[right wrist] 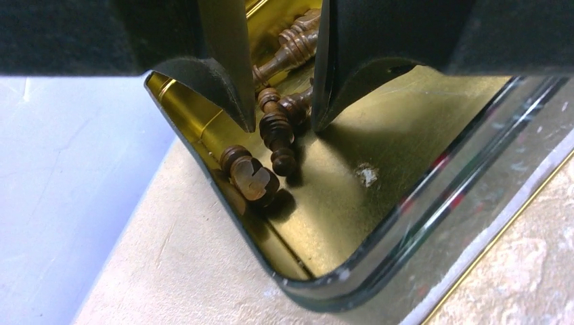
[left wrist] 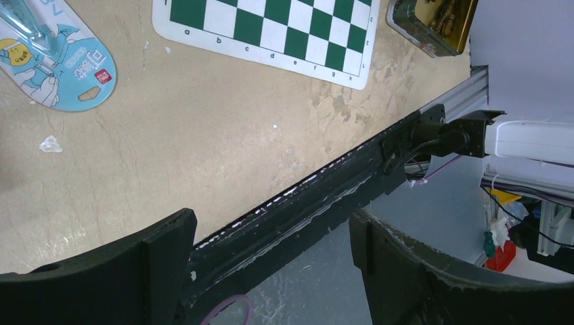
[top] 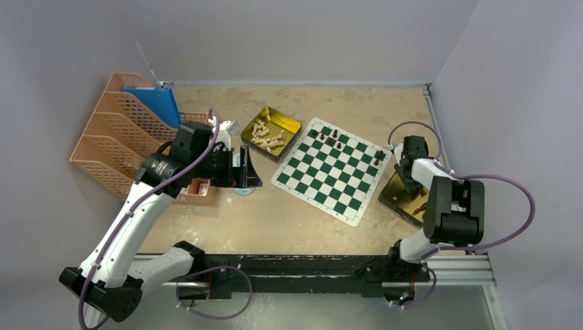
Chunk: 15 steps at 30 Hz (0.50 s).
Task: Set up the chess pieces on the board
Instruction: Pick up the chess piece from the storage box.
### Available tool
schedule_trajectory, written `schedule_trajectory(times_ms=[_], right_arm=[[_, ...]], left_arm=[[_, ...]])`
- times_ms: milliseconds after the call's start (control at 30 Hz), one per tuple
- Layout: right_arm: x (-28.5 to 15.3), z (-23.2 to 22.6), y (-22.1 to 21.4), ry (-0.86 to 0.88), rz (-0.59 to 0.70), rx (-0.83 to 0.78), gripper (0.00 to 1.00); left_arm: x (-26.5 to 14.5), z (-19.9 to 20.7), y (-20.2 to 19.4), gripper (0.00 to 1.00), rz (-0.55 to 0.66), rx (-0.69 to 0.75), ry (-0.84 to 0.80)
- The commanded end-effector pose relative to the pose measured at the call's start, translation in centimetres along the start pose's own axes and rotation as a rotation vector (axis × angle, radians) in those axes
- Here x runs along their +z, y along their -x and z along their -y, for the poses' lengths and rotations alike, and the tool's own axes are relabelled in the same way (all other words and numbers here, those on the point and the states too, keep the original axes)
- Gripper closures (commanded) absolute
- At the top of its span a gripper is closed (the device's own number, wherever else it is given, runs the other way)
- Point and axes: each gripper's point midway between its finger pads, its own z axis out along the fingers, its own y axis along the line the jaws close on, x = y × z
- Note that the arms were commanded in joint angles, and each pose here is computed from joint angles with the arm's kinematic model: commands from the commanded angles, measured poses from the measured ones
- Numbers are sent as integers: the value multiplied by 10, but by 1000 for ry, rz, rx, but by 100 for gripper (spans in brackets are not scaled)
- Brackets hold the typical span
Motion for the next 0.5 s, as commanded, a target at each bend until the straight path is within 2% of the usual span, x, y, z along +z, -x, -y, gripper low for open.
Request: schedule_trajectory(times_ms=[0,200,467], right_arm=[[6,-6,10,46,22,7,61],[6,-16,7,89,24,-1,66],[5,-27,-10,103,7,-14,67]], left_arm=[[-9,8,10,17,42,26,-11],[-8,4,9,17,43,28,3],[-12,3,10,17,54,43,18]])
